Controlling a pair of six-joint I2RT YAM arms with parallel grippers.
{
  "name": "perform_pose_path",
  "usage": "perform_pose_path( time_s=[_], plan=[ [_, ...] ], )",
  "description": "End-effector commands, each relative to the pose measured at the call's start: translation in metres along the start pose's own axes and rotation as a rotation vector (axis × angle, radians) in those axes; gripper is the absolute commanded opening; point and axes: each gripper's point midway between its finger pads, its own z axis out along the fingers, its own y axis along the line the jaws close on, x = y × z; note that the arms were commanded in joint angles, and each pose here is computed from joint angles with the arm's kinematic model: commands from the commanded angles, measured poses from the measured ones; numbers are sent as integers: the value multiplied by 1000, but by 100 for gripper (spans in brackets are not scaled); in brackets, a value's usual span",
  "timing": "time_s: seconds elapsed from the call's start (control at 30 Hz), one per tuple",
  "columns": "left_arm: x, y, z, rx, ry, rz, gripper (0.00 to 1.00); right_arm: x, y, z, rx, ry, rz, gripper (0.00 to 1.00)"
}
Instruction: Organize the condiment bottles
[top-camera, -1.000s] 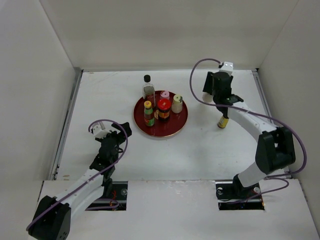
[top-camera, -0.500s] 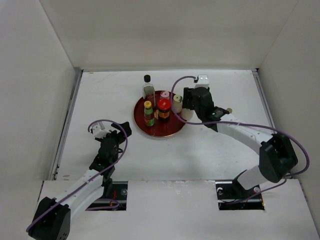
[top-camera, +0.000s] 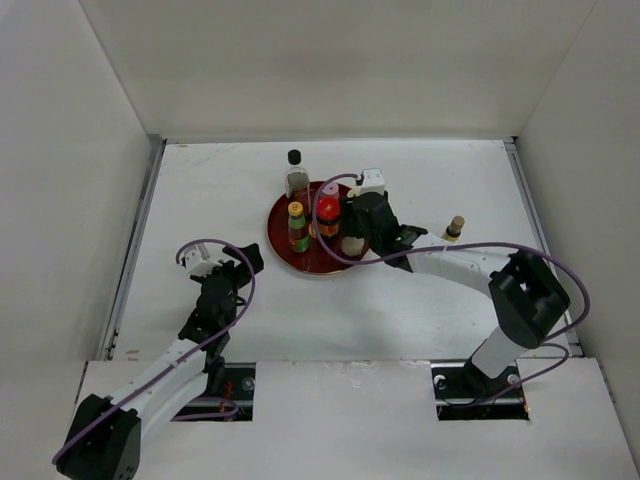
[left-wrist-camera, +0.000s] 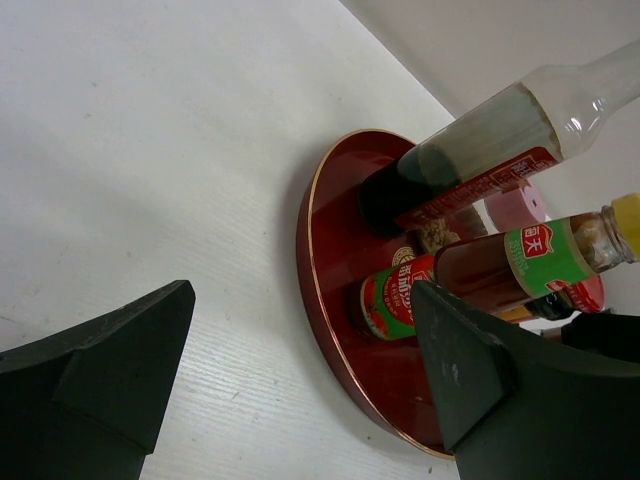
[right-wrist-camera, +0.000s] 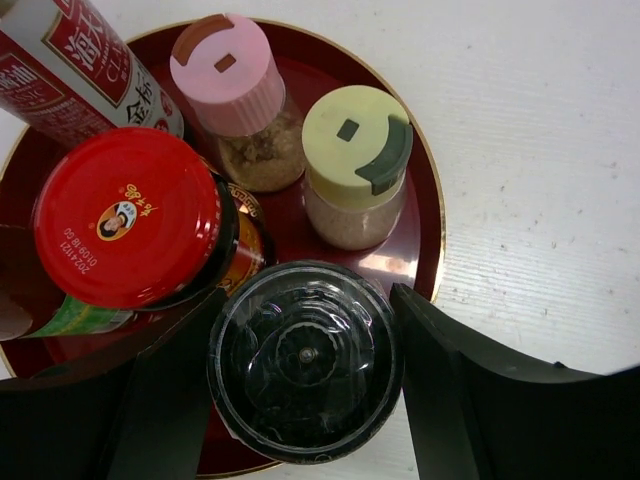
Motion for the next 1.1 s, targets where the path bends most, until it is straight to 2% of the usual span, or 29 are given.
perform_pose_path(
  time_s=[0.0, 0.17, 0.33, 0.43, 0.53, 0.6, 0.77, 0.9, 1.07],
  plan=[
    [-11, -12, 1, 42, -34, -32, 90, -41, 8, 0, -2, -149, 80, 59],
    [-11, -12, 1, 43, -35, -33, 90, -28, 8, 0, 8, -129, 61, 68],
    [-10, -11, 1, 40, -32, -31, 90, -34, 7, -14, -11, -148, 90, 89],
    [-10, -14, 0, 48, -28, -32, 90, -47, 1, -29, -12, -178, 103, 95],
    [-8, -11, 1, 40, -24, -27, 90, -61, -6, -51, -21, -222, 135, 95],
    [-8, -14, 1, 51, -22, -30, 90, -74, -28, -66, 22, -266, 159, 95],
    [-7, -14, 0, 49, -20, -28, 90, -84, -125, -98, 283, -334, 222, 92],
    [-7, -15, 0, 51, -22, -29, 90, -71, -195, -116, 535, -300, 217, 93],
    [-5, -18, 1, 57, -13, -28, 90, -50, -222, -97, 625, -217, 191, 91]
  ],
)
